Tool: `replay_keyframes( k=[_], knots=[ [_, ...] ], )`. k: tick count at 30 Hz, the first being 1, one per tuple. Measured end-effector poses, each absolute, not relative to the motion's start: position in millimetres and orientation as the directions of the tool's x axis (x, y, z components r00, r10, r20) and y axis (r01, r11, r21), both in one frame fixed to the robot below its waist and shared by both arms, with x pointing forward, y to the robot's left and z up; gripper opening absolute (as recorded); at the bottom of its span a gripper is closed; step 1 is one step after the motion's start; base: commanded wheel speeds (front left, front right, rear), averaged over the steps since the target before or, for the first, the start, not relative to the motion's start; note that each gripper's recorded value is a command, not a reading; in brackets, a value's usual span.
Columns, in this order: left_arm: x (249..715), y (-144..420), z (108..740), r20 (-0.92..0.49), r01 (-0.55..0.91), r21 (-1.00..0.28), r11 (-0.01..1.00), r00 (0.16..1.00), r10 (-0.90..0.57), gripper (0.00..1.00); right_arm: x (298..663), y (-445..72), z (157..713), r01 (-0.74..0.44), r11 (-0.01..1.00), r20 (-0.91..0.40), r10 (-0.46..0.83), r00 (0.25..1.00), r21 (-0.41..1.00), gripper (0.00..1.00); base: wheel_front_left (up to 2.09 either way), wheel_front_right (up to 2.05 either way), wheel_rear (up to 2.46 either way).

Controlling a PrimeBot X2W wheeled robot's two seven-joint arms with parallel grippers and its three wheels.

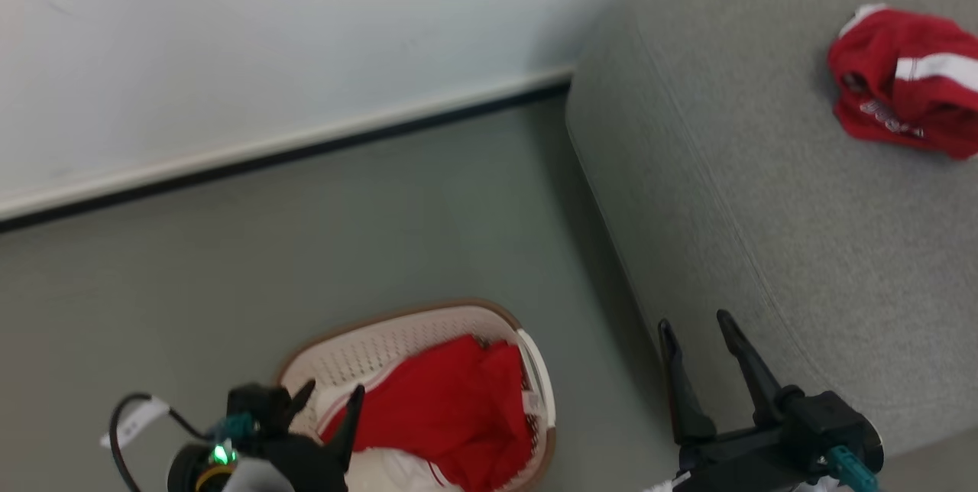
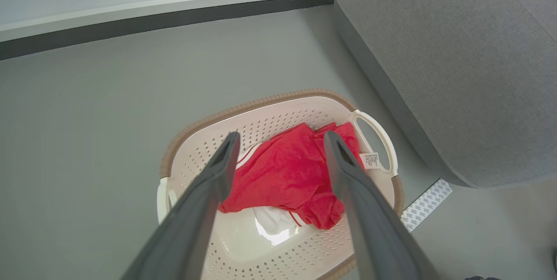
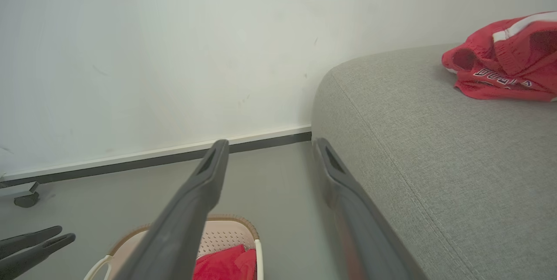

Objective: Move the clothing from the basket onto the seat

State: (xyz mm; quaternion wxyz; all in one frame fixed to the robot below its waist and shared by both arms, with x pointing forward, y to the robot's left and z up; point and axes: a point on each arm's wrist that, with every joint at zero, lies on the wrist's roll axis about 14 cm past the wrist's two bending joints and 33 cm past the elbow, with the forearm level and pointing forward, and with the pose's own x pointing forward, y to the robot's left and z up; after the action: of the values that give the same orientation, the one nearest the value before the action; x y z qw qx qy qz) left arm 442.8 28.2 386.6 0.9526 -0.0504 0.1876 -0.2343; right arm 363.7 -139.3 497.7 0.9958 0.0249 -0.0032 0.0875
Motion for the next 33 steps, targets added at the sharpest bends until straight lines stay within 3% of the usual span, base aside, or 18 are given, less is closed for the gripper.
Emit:
replay_keyframes(
  k=[11, 24, 33],
  knots=[
    [485.2, -44.8, 308.9, -0.464, 0.582, -0.235, 0.778, 0.636, -0.616, 1.00, 378.0, -174.2, 438.3, -0.054, 0.996, -0.145, 0.063, 0.987, 0.066, 1.00, 0.00, 0.00, 0.00],
    [447.3, -113.7, 212.2, -0.556, 0.686, -0.380, 0.620, 0.367, -0.746, 1.00, 366.8, -213.1, 375.0, 0.067, 0.998, -0.344, -0.066, 0.937, -0.009, 1.00, 0.00, 0.00, 0.00],
    [437.5, -101.7, 154.9, -0.644, 0.762, -0.300, 0.574, 0.282, -0.711, 1.00, 359.8, -210.5, 341.0, 0.076, 0.997, -0.442, -0.067, 0.895, 0.003, 1.00, 0.00, 0.00, 0.00]
  ],
)
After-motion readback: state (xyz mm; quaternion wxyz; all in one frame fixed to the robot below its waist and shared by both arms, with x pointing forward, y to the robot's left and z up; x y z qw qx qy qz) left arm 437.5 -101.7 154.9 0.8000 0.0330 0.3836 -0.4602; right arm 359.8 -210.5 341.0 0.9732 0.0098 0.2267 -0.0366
